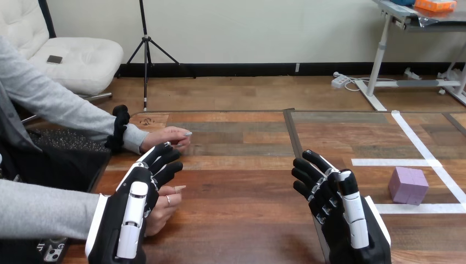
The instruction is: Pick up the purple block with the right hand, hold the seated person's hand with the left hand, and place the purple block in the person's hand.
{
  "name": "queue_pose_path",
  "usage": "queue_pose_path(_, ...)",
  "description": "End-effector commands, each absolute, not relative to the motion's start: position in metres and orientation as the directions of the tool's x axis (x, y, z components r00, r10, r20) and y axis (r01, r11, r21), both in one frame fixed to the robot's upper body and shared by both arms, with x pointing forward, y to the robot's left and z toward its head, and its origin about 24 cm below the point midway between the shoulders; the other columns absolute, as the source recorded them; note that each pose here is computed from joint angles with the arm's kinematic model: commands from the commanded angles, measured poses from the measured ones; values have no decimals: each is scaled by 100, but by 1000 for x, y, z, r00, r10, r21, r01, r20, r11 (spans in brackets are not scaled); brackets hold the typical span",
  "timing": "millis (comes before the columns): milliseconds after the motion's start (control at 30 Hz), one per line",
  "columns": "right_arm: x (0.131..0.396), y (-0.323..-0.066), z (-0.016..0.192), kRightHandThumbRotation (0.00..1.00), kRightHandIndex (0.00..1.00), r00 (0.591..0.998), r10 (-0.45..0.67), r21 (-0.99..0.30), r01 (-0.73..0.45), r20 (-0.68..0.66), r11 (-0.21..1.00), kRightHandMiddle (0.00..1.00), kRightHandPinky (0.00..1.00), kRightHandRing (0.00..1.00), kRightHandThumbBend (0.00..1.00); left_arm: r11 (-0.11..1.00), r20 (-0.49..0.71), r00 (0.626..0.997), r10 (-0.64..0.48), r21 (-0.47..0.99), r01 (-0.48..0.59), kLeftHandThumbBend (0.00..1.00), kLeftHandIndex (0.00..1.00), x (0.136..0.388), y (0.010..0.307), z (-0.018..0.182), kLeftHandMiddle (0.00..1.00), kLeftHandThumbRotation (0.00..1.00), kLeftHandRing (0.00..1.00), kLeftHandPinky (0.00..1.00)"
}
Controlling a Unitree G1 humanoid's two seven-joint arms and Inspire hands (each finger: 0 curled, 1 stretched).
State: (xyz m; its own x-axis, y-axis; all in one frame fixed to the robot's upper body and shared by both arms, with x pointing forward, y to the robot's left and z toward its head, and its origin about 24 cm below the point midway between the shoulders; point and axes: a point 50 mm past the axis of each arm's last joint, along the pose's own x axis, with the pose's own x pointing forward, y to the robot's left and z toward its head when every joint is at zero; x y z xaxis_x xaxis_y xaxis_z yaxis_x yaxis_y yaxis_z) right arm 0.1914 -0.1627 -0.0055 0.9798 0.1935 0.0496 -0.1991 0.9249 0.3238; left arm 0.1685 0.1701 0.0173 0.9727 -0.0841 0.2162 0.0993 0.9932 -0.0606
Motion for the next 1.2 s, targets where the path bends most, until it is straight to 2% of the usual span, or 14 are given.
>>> queue_pose_path(0, 209, -158, 11, 83, 84, 962, 235, 273, -265, 139, 925, 86, 94, 89, 69, 990, 300, 951, -74, -91, 106, 29, 82, 179, 162, 28, 82, 100, 80, 86)
queue_pose_path(200, 218, -159, 18, 84, 81, 961, 221, 227, -256, 167, 940, 83, 88, 84, 71, 989, 300, 950, -83, -94, 116, 29, 82, 179, 161, 29, 83, 100, 81, 88)
queue_pose_path(667, 248, -173, 36, 81, 83, 961, 173, 152, -208, 215, 966, 85, 90, 86, 73, 989, 294, 952, -86, -93, 118, 29, 83, 179, 160, 29, 83, 100, 82, 91)
queue_pose_path(1167, 284, -204, 54, 83, 85, 959, 130, 86, -156, 252, 984, 87, 88, 89, 71, 988, 301, 950, -78, -104, 113, 27, 83, 179, 159, 28, 83, 100, 82, 91)
